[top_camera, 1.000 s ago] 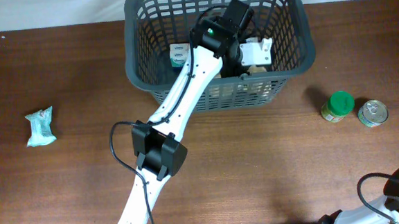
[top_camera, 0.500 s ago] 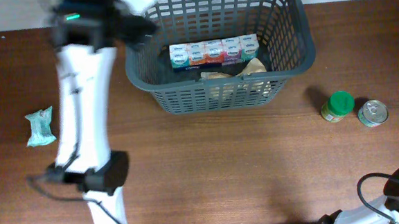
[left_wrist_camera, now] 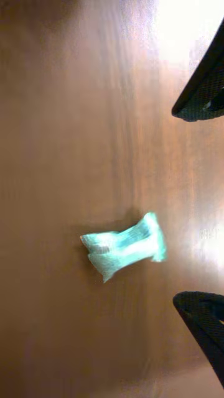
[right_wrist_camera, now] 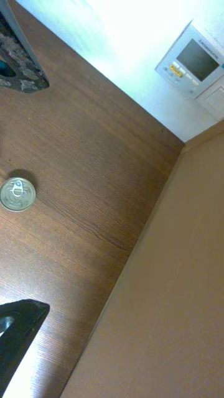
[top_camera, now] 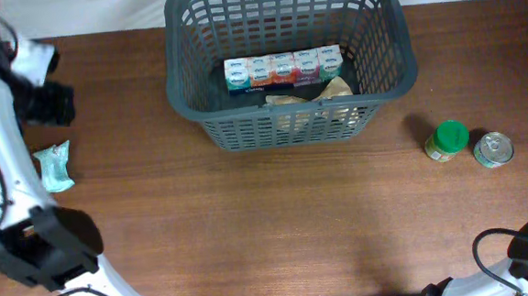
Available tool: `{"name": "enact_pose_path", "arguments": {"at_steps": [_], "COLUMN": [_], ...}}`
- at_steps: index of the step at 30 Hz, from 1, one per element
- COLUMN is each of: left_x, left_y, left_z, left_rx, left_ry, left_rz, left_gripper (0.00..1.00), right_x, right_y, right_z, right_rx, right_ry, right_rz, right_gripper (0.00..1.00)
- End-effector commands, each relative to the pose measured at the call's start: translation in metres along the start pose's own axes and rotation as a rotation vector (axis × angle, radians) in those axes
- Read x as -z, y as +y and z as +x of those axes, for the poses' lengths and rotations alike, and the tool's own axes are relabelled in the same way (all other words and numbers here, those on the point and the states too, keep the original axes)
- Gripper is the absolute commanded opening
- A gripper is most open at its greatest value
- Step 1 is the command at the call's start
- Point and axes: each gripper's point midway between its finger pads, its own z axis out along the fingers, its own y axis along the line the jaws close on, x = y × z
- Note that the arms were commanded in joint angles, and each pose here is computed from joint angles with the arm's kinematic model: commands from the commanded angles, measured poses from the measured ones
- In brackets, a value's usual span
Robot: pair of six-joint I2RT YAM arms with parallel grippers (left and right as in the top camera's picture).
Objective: Pack container
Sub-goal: 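Grasp the mint-green wrapped pouch with the left gripper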
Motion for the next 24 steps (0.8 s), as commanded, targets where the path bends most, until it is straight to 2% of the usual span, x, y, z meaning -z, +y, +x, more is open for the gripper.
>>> {"name": "enact_pose_path", "arguments": {"at_steps": [1,3,8,14,18,24], "left_x": [-0.060,-0.085,-0.127,-0.139,-0.142,-0.180], "left_y": [0.020,0.027,0.053,0.073,0.079,0.069], "left_z": [0.058,0.085,0.100,0.082,0.071,0.079], "left_rx": [0.166,0.223,0.288,0.370,0.369,0.376], "left_ry": [0.153,0.199,0.147,0.039,-0.008,0.044], "left_rz": [0.093,0.124,0.080,0.020,0.006,0.075], "left_gripper": [0.79,0.79,0.79,0.78,0.78,0.75], "right_x": [0.004,0.004,0.004,0.004,0.004,0.004], "right_y": [-0.002,-0.002,-0.002,-0.002,-0.002,-0.002], "right_z": [-0.002,-0.002,-0.002,-0.002,-0.002,-0.002], "right_rx": [-0.004,-0.004,-0.004,-0.004,-0.004,-0.004], "right_ry": [-0.014,-0.014,-0.014,-0.014,-0.014,-0.014], "right_rz": [0.007,0.007,0.007,0.007,0.007,0.007], "right_gripper": [0.99,0.99,0.99,0.99,0.99,0.99]}}
